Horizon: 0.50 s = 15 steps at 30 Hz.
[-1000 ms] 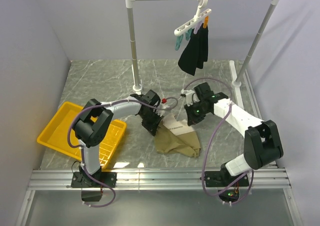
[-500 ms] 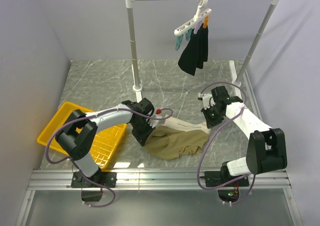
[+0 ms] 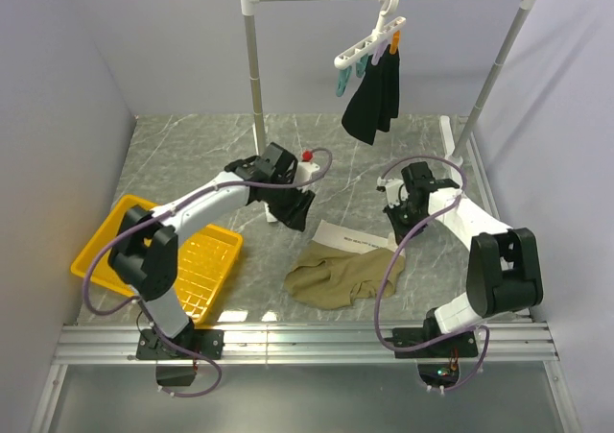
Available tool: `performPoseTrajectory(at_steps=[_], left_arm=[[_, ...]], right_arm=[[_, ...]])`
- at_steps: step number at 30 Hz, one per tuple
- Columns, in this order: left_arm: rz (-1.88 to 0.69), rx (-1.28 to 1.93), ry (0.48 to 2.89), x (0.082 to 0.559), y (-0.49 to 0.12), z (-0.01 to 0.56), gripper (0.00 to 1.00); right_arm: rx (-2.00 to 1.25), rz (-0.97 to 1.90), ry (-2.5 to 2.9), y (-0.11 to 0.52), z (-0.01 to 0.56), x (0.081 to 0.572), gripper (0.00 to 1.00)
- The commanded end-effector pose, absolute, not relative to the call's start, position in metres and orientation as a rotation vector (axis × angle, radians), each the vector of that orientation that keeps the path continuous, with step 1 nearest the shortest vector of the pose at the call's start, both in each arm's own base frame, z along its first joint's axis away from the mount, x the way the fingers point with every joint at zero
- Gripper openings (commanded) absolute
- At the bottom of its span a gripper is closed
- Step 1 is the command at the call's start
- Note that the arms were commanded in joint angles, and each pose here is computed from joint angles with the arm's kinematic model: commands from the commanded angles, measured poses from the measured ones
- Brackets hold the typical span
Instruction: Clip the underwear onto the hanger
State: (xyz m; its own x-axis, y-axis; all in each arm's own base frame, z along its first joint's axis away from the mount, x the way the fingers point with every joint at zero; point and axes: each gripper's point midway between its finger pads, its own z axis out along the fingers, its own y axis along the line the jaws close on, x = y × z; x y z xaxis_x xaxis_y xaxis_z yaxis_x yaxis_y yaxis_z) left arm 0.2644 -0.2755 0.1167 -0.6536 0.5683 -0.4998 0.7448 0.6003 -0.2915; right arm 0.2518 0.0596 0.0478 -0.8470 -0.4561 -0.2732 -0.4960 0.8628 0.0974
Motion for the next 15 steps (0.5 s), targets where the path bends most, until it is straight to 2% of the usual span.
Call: performPoseTrajectory(at_steps=[1, 3, 6, 7, 9, 11, 15], left_arm=[[-0.687, 0.919, 2.482, 0.292, -0.298, 0.102, 0.54], [-0.673, 0.865, 2.512, 0.301, -0.308, 0.084, 0.54], [-0.682, 0.831, 2.537, 0.306, -0.32, 0.071, 0.54], [-0.678, 0.835, 2.56, 0.306, -0.325, 0.059, 0.53], [-0.666, 0.841, 2.558, 0.308, -0.331, 0.052, 0.53], [-0.674, 0.848, 2.559, 0.309, -0.339, 0.042, 0.52], [-0.705, 0.85, 2.556, 0.307, -0.352, 0.034, 0.51]], right_arm=[[-0.701, 0.259, 2.749, 0.063, 0.06, 0.266, 0.0], [-0.693, 0.255, 2.764, 0.06, 0.059, 0.261, 0.02], [-0.65, 0.248, 2.773, 0.053, 0.062, 0.258, 0.13], [-0.618, 0.246, 2.778, 0.048, 0.063, 0.259, 0.21], [-0.582, 0.246, 2.788, 0.043, 0.065, 0.261, 0.27], [-0.538, 0.251, 2.791, 0.037, 0.069, 0.263, 0.39], [-0.493, 0.256, 2.793, 0.03, 0.074, 0.265, 0.46]])
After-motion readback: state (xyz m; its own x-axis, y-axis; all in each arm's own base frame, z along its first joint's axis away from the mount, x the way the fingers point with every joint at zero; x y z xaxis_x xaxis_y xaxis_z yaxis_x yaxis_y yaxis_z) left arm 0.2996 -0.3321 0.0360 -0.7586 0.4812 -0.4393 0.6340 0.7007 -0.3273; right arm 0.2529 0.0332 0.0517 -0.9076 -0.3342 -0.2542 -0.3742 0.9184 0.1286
